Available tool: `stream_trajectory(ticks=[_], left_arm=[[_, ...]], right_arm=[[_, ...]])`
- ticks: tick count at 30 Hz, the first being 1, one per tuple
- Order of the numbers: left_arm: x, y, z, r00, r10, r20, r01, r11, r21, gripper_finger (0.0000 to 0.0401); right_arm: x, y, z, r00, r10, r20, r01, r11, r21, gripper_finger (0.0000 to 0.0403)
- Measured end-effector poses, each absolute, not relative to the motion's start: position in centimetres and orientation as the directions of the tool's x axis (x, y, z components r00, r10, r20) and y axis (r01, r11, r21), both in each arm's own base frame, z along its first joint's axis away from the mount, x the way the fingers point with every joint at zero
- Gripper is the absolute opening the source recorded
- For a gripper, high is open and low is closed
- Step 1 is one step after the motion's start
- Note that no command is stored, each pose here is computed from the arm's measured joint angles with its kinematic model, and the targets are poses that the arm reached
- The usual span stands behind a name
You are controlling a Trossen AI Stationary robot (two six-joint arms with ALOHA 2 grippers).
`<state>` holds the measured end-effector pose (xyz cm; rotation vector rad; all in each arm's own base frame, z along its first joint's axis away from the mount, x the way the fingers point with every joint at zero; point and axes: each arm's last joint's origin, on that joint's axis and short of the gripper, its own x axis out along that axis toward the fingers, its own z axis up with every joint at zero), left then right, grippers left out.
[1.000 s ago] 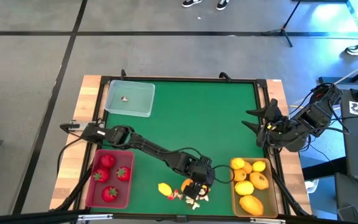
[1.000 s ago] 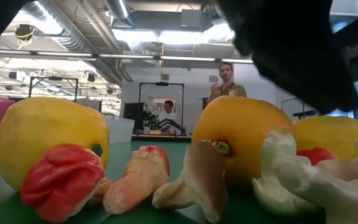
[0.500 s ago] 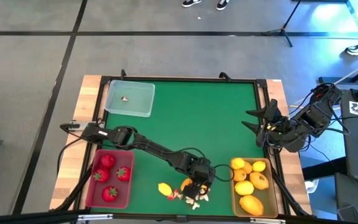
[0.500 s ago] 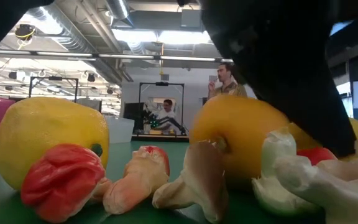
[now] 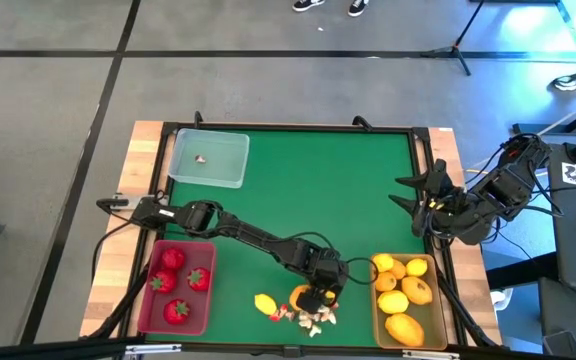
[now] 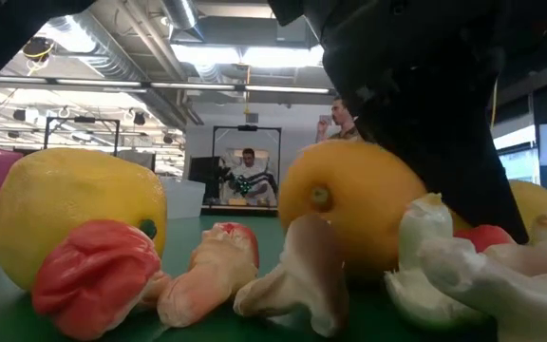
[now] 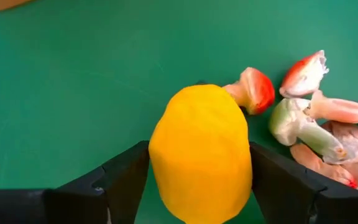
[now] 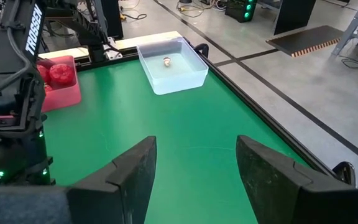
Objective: Sort produce into baskets
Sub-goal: Put the yellow lemon into the orange bin
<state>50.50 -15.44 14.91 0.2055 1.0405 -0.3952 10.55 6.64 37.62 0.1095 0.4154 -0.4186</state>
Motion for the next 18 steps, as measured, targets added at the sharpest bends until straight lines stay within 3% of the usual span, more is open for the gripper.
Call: stream_trajectory(ticks=[13, 18], left_arm=[[51.6, -13.3, 18.4, 0.559, -0.143, -0.817, 0.335, 0.940, 0.065, 0.0239], [52.9, -13.3, 20.0, 0.687, -0.163, -0.708, 0.312, 0.946, 0.085, 0.0239]], right_arm=[[10.6, 6.6, 37.6, 0.831, -0.372, -0.413, 0.416, 0.909, 0.019, 0.0221], [10.6, 6.6, 37.6, 0.831, -0.372, -0.413, 0.416, 0.909, 0.019, 0.0221]])
